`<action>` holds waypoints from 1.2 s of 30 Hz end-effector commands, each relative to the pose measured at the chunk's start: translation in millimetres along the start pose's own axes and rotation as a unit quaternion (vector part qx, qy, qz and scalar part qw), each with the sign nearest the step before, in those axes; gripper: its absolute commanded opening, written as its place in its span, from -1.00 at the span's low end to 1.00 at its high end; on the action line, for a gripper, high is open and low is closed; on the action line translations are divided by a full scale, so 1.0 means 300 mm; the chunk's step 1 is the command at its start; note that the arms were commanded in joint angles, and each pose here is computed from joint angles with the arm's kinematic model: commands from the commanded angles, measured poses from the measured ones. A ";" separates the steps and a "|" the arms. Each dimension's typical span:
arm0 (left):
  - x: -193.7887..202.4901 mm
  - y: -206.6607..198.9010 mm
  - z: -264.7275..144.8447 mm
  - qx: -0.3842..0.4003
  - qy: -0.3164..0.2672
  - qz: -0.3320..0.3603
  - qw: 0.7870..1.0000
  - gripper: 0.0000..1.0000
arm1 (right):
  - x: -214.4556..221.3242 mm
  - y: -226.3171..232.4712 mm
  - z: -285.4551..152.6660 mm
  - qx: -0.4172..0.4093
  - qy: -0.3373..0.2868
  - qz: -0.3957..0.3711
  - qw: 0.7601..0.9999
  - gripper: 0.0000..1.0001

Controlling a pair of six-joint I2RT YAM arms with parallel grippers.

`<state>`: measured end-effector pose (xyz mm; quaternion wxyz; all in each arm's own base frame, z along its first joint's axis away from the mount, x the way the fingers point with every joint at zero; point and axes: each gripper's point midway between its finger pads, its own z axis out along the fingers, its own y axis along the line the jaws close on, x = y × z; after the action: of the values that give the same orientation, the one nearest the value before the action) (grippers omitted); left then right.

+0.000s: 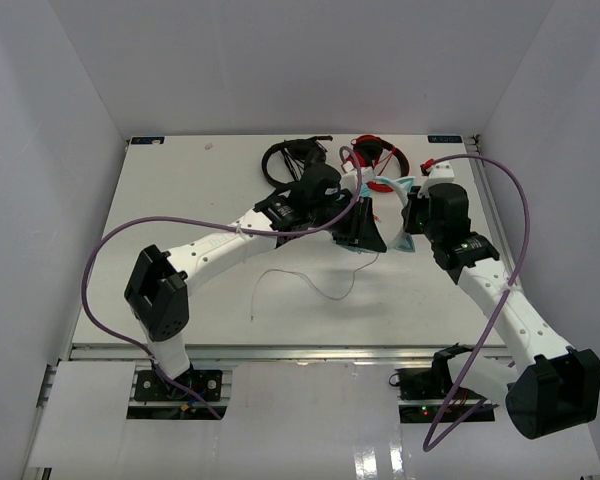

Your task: Wrap the headphones

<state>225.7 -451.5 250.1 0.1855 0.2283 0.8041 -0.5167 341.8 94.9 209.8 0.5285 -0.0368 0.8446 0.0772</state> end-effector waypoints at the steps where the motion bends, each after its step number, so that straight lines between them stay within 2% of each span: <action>1: -0.018 -0.054 -0.012 0.001 -0.040 0.028 0.999 -0.06 | -0.218 0.085 -0.039 -0.051 -0.089 0.067 0.992 -0.85; 3: -0.005 -0.063 -0.021 -0.003 -0.051 0.065 0.997 0.02 | -0.247 0.082 -0.054 -0.049 -0.102 0.068 0.991 -0.85; 6: 0.038 -0.146 -0.067 0.008 -0.085 0.167 0.982 0.26 | -0.284 0.078 -0.083 -0.050 -0.118 0.069 0.989 -0.85; 8: 0.060 -0.171 -0.107 0.009 -0.107 0.211 0.972 0.62 | -0.296 0.082 -0.096 -0.055 -0.121 0.068 0.989 -0.85; 11: 0.108 -0.172 -0.164 0.007 -0.114 0.242 0.964 0.74 | -0.316 0.083 -0.113 -0.059 -0.126 0.069 0.988 -0.85; 15: 0.201 -0.187 -0.242 0.032 -0.124 0.292 0.948 0.75 | -0.331 0.082 -0.132 -0.067 -0.126 0.068 0.988 -0.85; 16: 0.268 -0.133 -0.235 0.022 -0.106 0.297 0.949 0.75 | -0.334 0.080 -0.135 -0.069 -0.124 0.067 0.988 -0.85; 17: 0.262 -0.144 -0.259 0.026 -0.128 0.324 0.937 0.75 | -0.346 0.097 -0.147 -0.085 -0.124 0.061 0.987 -0.85; 20: 0.367 0.037 -0.248 -0.021 -0.127 0.360 0.924 0.76 | -0.330 0.195 -0.189 -0.181 -0.093 0.033 0.979 -0.85; 21: 0.352 0.048 -0.259 -0.024 -0.153 0.397 0.905 0.77 | -0.335 0.222 -0.209 -0.209 -0.094 0.013 0.973 -0.85; 25: 0.380 0.196 -0.261 -0.073 -0.193 0.475 0.856 0.83 | -0.321 0.295 -0.277 -0.292 -0.089 -0.016 0.952 -0.85; 29: 0.345 0.293 -0.240 -0.124 -0.210 0.502 0.829 0.87 | -0.323 0.330 -0.331 -0.336 -0.089 -0.030 0.937 -0.85; 32: 0.333 0.379 -0.193 -0.154 -0.188 0.517 0.821 0.87 | -0.329 0.344 -0.356 -0.351 -0.087 -0.028 0.932 -0.85; 36: 0.266 0.424 -0.184 -0.187 -0.204 0.522 0.807 0.87 | -0.320 0.348 -0.370 -0.358 -0.082 -0.026 0.930 -0.85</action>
<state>193.6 -331.6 92.0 0.5445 0.4916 0.6328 -0.2477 287.0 169.2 308.2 0.5199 -0.2098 0.7596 0.3296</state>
